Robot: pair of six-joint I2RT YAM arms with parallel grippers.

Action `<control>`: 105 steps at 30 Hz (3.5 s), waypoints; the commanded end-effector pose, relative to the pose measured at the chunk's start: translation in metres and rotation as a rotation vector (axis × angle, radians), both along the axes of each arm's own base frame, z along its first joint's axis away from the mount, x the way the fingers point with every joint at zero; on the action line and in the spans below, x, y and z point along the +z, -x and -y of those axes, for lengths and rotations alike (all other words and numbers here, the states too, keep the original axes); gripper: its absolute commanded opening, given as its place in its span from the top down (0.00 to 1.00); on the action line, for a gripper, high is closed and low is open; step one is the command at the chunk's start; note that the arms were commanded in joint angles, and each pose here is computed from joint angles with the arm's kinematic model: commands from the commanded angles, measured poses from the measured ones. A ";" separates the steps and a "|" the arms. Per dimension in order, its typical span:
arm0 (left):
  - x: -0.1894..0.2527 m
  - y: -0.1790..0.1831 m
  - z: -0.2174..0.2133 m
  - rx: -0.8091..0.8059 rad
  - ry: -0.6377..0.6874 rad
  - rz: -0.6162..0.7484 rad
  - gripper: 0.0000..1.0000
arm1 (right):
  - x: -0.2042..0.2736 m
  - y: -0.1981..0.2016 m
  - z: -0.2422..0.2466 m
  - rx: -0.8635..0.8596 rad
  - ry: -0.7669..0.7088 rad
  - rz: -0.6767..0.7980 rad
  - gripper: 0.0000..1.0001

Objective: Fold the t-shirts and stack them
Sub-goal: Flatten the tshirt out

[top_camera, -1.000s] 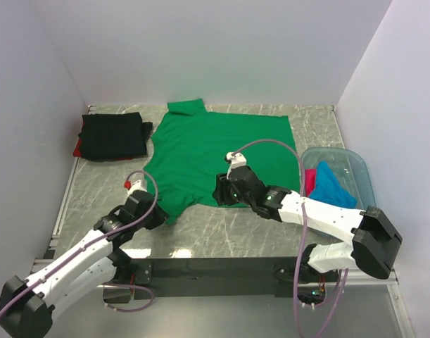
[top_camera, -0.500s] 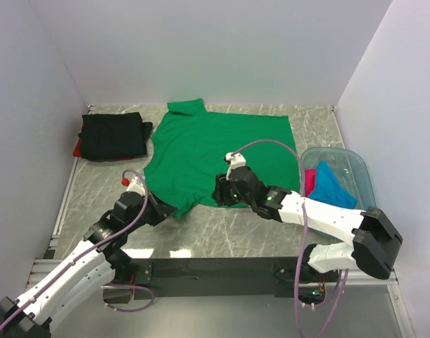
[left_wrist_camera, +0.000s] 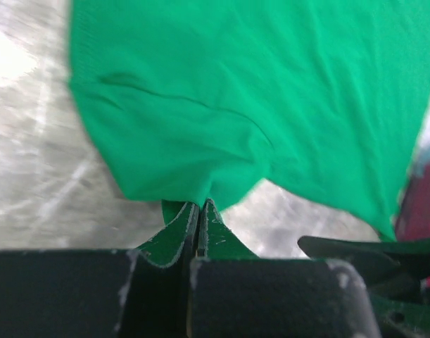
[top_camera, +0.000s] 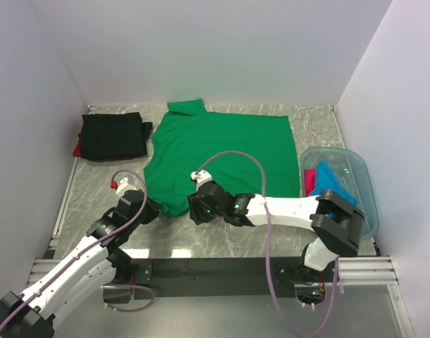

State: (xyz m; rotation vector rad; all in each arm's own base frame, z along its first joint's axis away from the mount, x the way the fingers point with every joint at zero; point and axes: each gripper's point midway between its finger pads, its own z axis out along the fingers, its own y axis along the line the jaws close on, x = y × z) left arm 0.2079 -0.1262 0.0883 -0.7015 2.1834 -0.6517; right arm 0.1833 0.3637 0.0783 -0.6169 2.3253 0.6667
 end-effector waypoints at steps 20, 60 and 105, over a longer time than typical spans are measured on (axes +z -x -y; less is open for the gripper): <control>-0.008 -0.029 -0.035 0.118 -0.107 0.028 1.00 | -0.032 -0.030 -0.073 0.056 0.098 0.067 0.51; -0.023 0.019 0.001 -0.086 -0.041 -0.056 0.17 | 0.003 0.022 0.028 0.066 0.120 0.020 0.61; 0.022 0.000 0.005 -0.012 -0.057 0.060 0.99 | -0.009 -0.047 0.234 -0.669 0.086 -0.017 0.46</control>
